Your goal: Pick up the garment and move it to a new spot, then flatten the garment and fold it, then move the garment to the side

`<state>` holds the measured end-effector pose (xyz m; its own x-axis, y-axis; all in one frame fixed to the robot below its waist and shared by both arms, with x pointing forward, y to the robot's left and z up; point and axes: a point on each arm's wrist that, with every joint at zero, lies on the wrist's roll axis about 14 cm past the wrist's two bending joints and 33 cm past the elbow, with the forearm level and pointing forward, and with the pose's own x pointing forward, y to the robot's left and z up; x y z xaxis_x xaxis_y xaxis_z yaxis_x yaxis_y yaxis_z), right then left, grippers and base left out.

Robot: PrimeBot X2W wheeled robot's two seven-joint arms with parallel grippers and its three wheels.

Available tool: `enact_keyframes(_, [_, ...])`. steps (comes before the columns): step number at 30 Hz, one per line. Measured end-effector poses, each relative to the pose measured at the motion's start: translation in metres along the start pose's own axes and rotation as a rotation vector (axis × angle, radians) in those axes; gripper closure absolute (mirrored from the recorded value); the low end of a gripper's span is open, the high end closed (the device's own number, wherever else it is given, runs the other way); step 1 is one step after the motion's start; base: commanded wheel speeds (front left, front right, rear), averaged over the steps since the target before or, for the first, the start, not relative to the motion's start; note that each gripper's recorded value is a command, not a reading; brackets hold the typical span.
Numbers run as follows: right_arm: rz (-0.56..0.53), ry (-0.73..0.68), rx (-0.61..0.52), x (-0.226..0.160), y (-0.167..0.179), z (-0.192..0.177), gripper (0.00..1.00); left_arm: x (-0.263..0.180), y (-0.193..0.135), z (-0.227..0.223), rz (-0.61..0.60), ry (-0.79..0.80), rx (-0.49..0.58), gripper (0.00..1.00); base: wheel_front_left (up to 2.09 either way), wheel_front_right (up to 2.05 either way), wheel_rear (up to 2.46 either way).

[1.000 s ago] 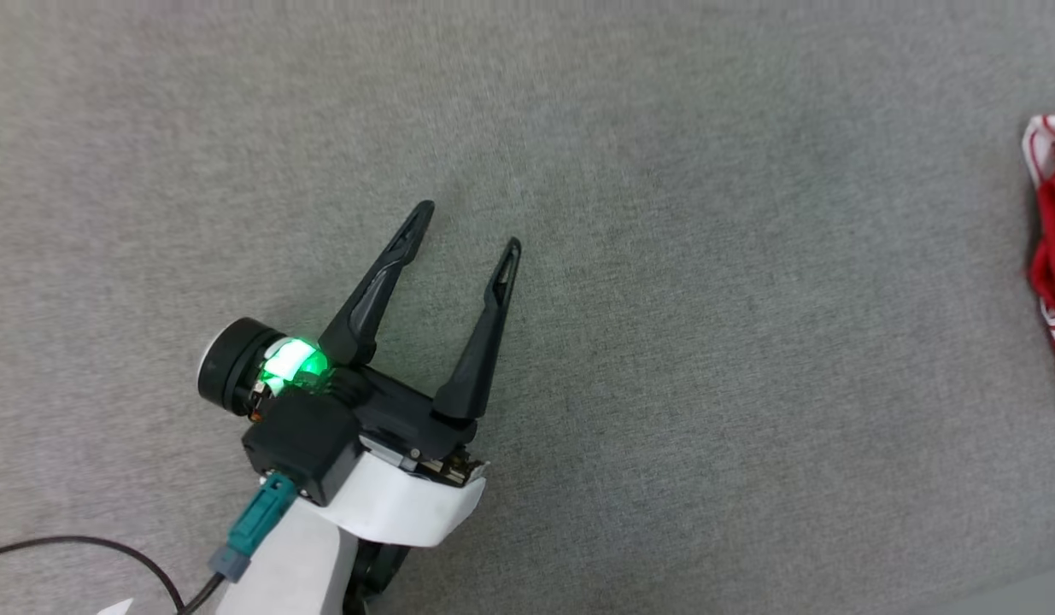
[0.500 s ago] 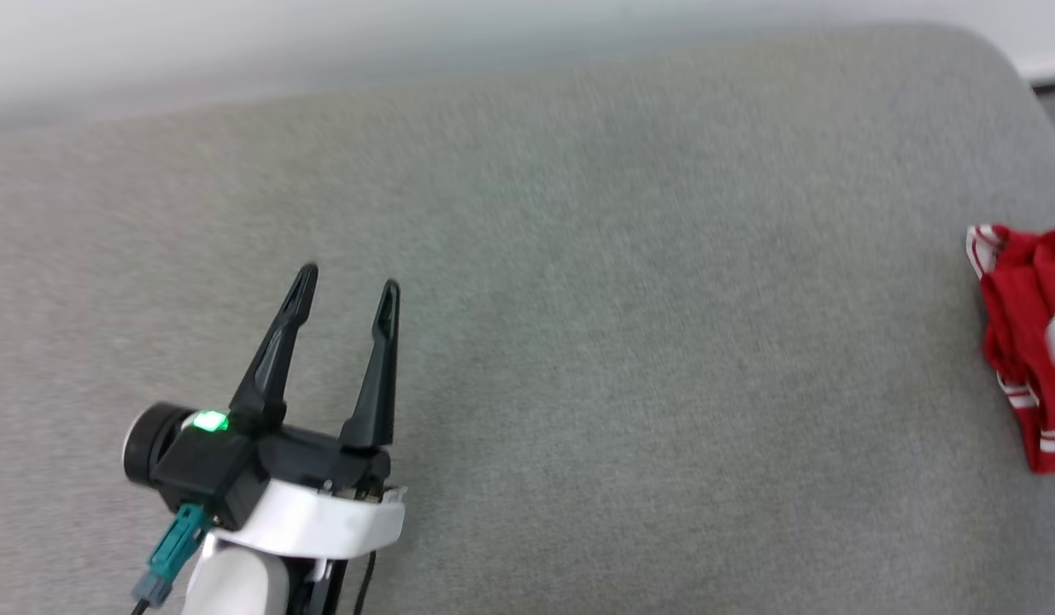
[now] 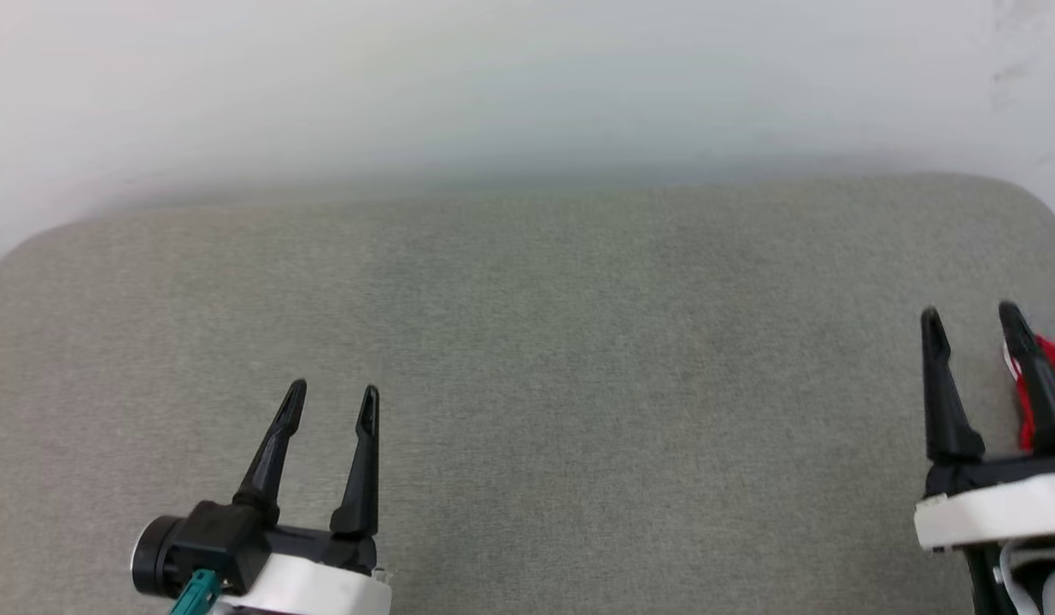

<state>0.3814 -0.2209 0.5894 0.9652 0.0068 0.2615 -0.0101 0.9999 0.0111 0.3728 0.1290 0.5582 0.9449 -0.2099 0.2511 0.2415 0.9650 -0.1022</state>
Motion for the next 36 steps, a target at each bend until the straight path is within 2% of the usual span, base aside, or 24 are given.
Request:
enact_keyframes(7, [-0.028, 0.042, 0.135, -0.026, 0.012, -0.027, 0.00, -0.025, 0.017, -0.002, 0.078, 0.024, 0.016, 0.00, 0.00, 0.00, 0.00])
enact_keyframes(15, [-0.011, 0.093, 0.139, -0.034, 0.023, -0.048, 0.00, -0.033, 0.027, -0.020, 0.122, 0.083, 0.022, 0.00, 0.00, 0.00, 0.00])
enact_keyframes(36, [0.001, 0.081, 0.128, -0.031, 0.028, -0.047, 0.00, -0.037, 0.032, -0.033, 0.166, 0.125, 0.006, 0.00, 0.00, 0.00, 0.00])
